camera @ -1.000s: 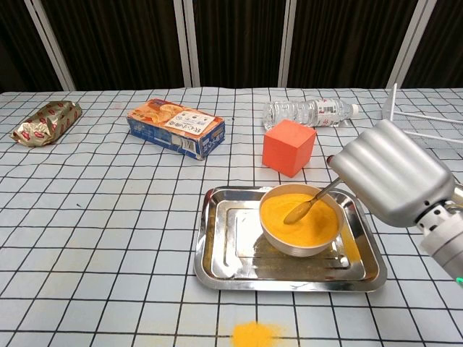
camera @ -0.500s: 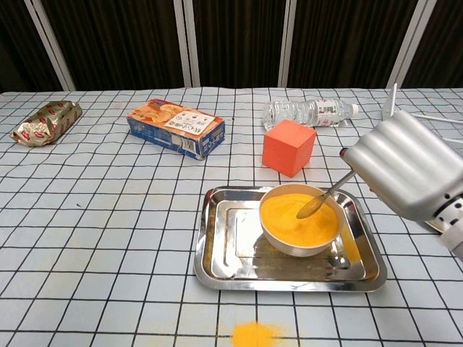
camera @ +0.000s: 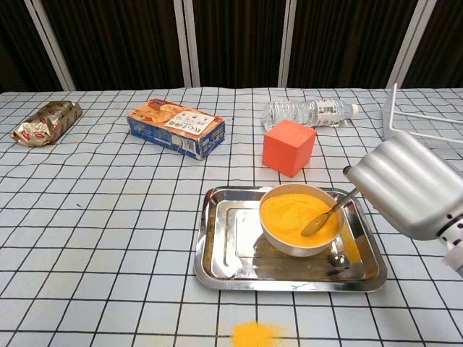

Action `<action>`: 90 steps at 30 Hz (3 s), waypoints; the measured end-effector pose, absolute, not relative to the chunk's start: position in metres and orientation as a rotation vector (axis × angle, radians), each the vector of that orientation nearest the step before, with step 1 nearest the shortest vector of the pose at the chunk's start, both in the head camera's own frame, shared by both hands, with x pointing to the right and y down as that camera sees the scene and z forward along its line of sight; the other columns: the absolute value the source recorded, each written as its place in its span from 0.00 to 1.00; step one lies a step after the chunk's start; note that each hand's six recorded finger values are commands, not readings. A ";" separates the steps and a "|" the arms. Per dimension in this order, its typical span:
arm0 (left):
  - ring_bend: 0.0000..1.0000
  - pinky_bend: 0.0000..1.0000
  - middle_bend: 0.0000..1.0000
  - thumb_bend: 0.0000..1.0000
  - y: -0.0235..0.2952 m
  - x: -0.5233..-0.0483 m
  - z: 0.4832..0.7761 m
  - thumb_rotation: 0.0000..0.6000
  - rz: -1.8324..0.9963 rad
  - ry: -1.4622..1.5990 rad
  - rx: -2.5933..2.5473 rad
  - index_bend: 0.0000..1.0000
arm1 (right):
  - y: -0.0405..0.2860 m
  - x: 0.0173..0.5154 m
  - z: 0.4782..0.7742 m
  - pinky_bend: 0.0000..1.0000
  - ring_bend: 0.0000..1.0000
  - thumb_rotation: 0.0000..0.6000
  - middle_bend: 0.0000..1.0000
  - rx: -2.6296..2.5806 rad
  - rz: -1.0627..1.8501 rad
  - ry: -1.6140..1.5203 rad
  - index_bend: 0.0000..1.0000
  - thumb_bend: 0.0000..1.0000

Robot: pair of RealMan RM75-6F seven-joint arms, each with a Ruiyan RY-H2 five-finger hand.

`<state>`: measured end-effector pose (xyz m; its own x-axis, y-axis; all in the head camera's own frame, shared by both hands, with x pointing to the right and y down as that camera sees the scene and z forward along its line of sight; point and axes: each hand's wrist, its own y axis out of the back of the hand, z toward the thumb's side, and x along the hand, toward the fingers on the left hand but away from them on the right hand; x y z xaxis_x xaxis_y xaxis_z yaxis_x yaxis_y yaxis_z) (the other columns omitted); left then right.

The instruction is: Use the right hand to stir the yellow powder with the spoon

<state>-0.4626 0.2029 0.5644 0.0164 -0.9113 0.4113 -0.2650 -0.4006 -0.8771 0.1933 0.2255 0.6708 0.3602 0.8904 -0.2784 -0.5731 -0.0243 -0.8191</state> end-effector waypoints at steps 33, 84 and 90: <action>0.00 0.00 0.00 0.00 0.203 -0.463 0.566 1.00 -1.425 1.219 -1.724 0.00 | 0.198 0.168 0.682 0.83 1.00 1.00 1.00 -1.076 1.260 -0.465 0.87 0.74; 0.00 0.00 0.00 0.00 0.203 -0.462 0.566 1.00 -1.426 1.222 -1.729 0.00 | 0.199 0.158 0.655 0.83 1.00 1.00 1.00 -0.938 1.147 -0.317 0.88 0.74; 0.00 0.00 0.00 0.00 0.203 -0.462 0.566 1.00 -1.424 1.222 -1.729 0.00 | 0.197 0.162 0.654 0.83 1.00 1.00 1.00 -0.968 1.192 -0.359 0.88 0.74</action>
